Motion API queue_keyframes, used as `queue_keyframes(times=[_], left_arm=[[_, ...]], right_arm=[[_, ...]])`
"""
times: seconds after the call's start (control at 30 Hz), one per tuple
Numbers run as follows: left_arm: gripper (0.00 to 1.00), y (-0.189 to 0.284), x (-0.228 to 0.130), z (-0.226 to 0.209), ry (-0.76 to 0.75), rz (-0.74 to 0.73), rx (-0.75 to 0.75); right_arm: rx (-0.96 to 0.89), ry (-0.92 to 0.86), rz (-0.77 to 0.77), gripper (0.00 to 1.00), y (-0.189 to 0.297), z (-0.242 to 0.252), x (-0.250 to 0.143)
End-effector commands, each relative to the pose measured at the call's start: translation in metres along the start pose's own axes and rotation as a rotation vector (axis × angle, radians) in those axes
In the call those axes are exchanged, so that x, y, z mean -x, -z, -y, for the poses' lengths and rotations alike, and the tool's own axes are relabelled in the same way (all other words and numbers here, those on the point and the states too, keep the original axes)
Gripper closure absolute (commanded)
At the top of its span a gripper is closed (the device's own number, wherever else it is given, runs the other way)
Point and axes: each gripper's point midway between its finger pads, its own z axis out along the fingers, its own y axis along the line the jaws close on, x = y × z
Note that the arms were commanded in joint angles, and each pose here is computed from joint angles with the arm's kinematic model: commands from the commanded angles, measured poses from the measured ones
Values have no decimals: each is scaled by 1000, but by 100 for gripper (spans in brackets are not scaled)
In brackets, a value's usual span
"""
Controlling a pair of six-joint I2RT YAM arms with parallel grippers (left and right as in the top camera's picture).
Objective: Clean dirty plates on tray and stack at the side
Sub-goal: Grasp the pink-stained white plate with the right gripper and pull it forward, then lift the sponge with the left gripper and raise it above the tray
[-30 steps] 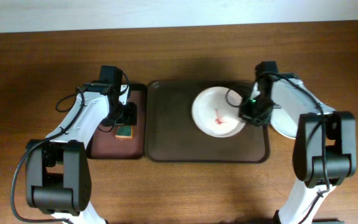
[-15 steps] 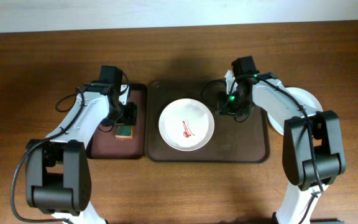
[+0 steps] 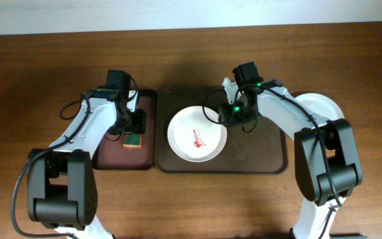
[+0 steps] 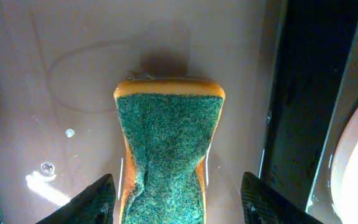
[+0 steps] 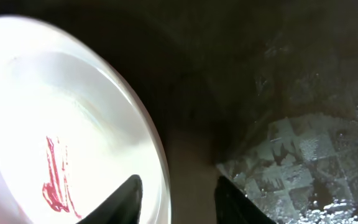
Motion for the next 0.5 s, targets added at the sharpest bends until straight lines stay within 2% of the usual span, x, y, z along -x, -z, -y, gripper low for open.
queue_keyframes(times=[0.0,0.03,0.1,0.13,0.2,0.27,0.33,0.47], left_arm=[[37,14,10,3,-2,45,-16],[37,14,10,3,-2,45,-16],[37,14,10,3,-2,45,-16],[37,14,10,3,-2,45,-16],[37,14,10,3,-2,44,-16],[37,14,10,3,-2,44,-16],[37,14,10,3,-2,44,-16],[41,14,10,3,-2,45,-16]], right_arm=[[30,9,-42,69,-15,-5,-11],[30,6,-51,73,-18,-5,-13],[25,-24,-54,91,-19,-3,-14],[0,-65,-49,96,-19,1,-12],[-45,-182,-48,96,-17,11,-13],[-66,-373,-57,96,-13,22,-17],[-122,-741,-139,96,-5,37,-43],[-70,-768,-171,96,-6,23,-46]])
